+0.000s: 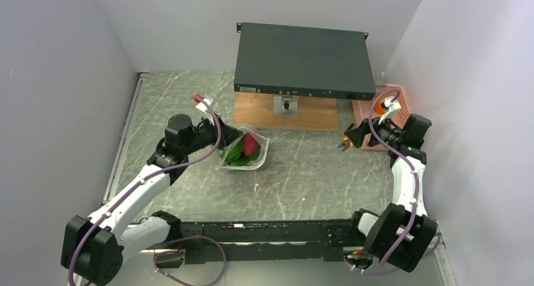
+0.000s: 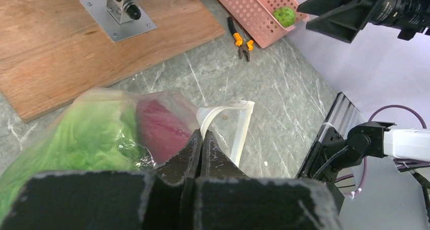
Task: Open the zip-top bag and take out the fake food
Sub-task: Pick up the fake vegetable from the zipper food storage bag.
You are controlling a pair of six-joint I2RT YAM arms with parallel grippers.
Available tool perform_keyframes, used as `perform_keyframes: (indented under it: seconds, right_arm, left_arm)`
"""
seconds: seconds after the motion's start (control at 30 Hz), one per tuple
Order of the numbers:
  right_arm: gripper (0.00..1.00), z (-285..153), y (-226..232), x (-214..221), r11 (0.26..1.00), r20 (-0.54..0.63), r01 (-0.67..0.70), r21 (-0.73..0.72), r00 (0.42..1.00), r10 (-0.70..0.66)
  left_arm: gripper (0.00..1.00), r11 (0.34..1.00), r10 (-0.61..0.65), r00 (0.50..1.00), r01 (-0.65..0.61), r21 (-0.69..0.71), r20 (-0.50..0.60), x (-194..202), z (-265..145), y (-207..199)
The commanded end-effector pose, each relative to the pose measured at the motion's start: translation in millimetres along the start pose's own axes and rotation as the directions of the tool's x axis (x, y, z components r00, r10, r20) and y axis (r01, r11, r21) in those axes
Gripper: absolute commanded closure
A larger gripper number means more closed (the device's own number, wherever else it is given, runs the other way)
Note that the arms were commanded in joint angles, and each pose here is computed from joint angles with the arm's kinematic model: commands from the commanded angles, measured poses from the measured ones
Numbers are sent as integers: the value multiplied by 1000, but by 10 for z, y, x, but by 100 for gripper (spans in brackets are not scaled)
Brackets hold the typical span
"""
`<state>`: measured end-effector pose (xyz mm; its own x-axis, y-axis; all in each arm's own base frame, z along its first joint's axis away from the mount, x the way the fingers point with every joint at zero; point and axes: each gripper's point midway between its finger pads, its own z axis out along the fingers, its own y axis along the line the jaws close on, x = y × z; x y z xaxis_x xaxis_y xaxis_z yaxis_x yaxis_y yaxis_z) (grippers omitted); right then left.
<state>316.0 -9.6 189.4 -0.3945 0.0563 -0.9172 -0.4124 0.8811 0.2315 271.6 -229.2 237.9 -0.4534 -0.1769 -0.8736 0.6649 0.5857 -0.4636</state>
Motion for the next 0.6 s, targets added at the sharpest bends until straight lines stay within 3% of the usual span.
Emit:
perform_keyframes:
  seconds: [0.0, 0.2, 0.4, 0.57]
  right_arm:
    - [13, -109, 653, -51, 916, 69, 223, -332, 975, -212]
    - [13, -134, 1284, 171, 702, 143, 453, -549, 879, -455]
    - [9, -95, 1826, 231, 387, 337, 672, -631, 687, -644]
    - [10, 46, 2291, 159, 152, 497, 776, -611, 527, -690]
  left_arm:
    - [100, 996, 51, 998, -53, 68, 33, -117, 0, -121]
    - [100, 993, 50, 998, -53, 102, 35, -109, 7, -171]
    - [100, 993, 45, 999, -46, 105, 19, -71, 7, -168]
    - [100, 994, 25, 1000, -26, 109, 17, -46, 11, -170]
